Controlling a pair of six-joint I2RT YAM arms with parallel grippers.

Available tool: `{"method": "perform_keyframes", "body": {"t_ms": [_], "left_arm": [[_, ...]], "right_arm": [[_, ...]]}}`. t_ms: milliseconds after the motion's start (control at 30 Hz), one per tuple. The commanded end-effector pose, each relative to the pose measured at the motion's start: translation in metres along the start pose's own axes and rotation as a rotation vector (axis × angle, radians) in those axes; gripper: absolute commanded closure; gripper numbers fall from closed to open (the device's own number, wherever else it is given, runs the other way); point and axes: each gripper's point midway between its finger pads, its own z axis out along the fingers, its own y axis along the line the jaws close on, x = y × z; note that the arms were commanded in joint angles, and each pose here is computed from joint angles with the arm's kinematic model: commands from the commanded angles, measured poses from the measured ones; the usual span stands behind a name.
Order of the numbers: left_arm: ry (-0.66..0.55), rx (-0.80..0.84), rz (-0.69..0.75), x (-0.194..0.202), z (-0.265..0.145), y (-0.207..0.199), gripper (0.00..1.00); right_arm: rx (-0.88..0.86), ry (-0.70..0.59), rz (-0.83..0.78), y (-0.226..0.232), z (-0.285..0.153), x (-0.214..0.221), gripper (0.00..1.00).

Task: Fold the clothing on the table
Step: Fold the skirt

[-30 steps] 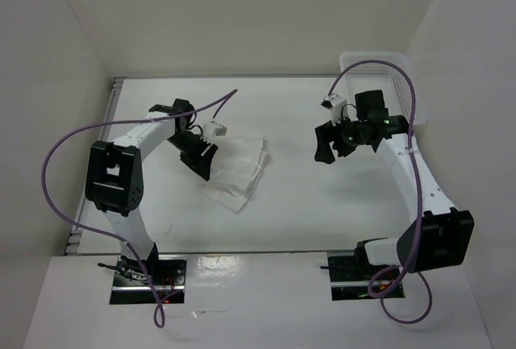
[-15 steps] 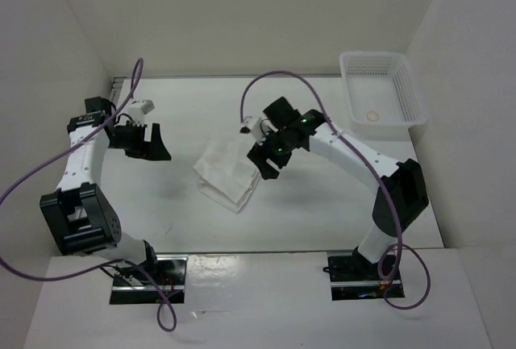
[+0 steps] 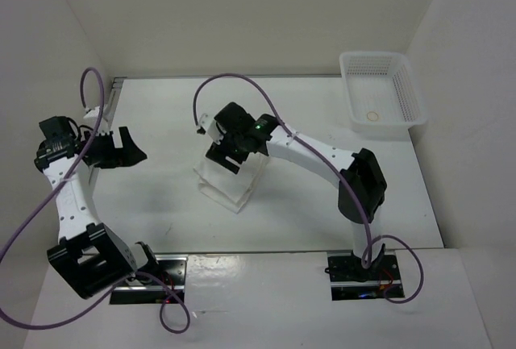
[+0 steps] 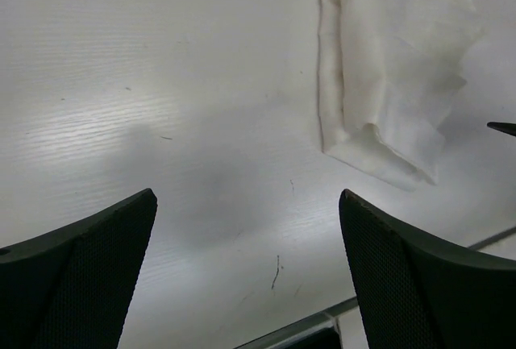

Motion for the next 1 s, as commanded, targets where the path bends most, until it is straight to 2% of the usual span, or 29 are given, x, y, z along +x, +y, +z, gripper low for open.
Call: {"method": "perform_keyframes", "body": {"t_ms": [0,200,233,367,533,700,867,967], "left_arm": [[-0.101,-0.114,-0.038,-0.015,-0.016,0.016,0.00],[-0.177,-0.311,-0.103,-0.008,-0.040,0.049,0.00],[-0.191,-0.323,-0.102,-0.009,-0.044,0.049,0.00],[-0.232,-0.403,-0.121,-0.009,-0.058,0.058,0.00],[-0.232,-0.438,-0.151,-0.003,-0.063,0.068,0.00],[-0.226,-0.443,-0.166,-0.001,-0.063,0.072,0.00],[-0.226,-0.443,-0.166,0.000,-0.061,0.073,0.00],[-0.229,-0.434,-0.164,0.000,-0.061,0.072,0.00]], "right_arm": [[0.228,-0.177,0.047,-0.049,-0.013,-0.062,0.16],[0.348,-0.118,0.031,-0.058,0.017,-0.072,0.13],[0.349,-0.081,0.010,-0.054,0.032,-0.064,0.13],[0.291,-0.085,-0.014,-0.039,0.058,-0.067,0.13],[0.257,-0.049,-0.027,-0.024,0.083,-0.060,0.13],[0.198,0.008,-0.054,0.000,0.114,-0.033,0.13],[0.149,0.105,-0.147,0.051,0.148,0.007,0.13],[0.134,0.130,-0.202,0.075,0.154,0.021,0.13]]}}
